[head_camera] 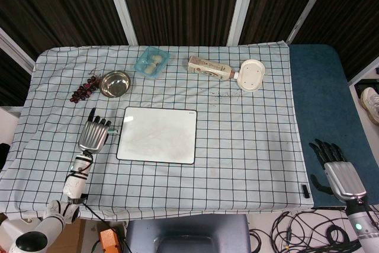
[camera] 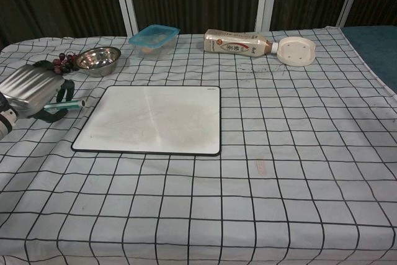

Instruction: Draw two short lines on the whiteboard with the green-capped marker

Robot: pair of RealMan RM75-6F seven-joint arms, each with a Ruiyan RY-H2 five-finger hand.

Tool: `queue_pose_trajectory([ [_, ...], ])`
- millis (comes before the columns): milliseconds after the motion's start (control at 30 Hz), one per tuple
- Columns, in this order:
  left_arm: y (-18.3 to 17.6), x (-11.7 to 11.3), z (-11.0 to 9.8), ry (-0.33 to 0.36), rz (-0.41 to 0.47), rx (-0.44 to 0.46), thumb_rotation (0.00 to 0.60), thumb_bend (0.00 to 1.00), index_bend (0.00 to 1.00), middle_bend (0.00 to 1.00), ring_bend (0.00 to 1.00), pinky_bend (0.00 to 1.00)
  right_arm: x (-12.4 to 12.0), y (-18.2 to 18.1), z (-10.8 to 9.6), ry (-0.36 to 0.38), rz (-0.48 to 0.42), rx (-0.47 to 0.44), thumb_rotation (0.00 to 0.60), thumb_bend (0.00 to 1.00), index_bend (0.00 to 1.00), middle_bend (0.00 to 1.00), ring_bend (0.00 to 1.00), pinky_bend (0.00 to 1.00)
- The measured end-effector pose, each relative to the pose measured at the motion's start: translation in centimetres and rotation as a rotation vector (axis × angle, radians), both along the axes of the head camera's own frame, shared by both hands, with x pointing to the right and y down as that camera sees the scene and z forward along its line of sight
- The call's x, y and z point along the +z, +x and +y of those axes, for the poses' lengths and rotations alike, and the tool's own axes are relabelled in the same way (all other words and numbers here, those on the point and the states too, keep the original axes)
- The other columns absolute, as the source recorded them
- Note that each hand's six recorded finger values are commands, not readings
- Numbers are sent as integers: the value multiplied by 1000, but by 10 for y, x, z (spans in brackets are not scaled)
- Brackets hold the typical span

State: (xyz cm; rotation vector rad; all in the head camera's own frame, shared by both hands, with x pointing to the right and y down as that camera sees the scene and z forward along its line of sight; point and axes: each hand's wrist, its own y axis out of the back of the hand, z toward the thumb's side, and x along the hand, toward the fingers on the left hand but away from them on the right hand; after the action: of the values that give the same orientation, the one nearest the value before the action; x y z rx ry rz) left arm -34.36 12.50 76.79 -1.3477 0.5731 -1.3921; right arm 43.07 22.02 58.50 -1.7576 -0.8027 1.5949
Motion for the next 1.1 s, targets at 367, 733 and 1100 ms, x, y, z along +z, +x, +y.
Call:
queue_pose_trajectory([
  [367, 45, -36, 0, 30, 619, -142, 600, 528, 758, 725, 508, 515, -2, 0, -2, 8, -26, 4, 600, 347, 0, 0, 0, 12],
  [733, 115, -53, 9, -14, 878, -129, 600, 562, 761, 743, 557, 555, -9, -4, 0, -8, -85, -16, 600, 347, 0, 0, 0, 12],
  [1100, 149, -37, 17, -97, 965, -140, 600, 563, 761, 746, 563, 578, -20, -3, 1, -23, -145, -50, 600, 341, 0, 0, 0, 11],
])
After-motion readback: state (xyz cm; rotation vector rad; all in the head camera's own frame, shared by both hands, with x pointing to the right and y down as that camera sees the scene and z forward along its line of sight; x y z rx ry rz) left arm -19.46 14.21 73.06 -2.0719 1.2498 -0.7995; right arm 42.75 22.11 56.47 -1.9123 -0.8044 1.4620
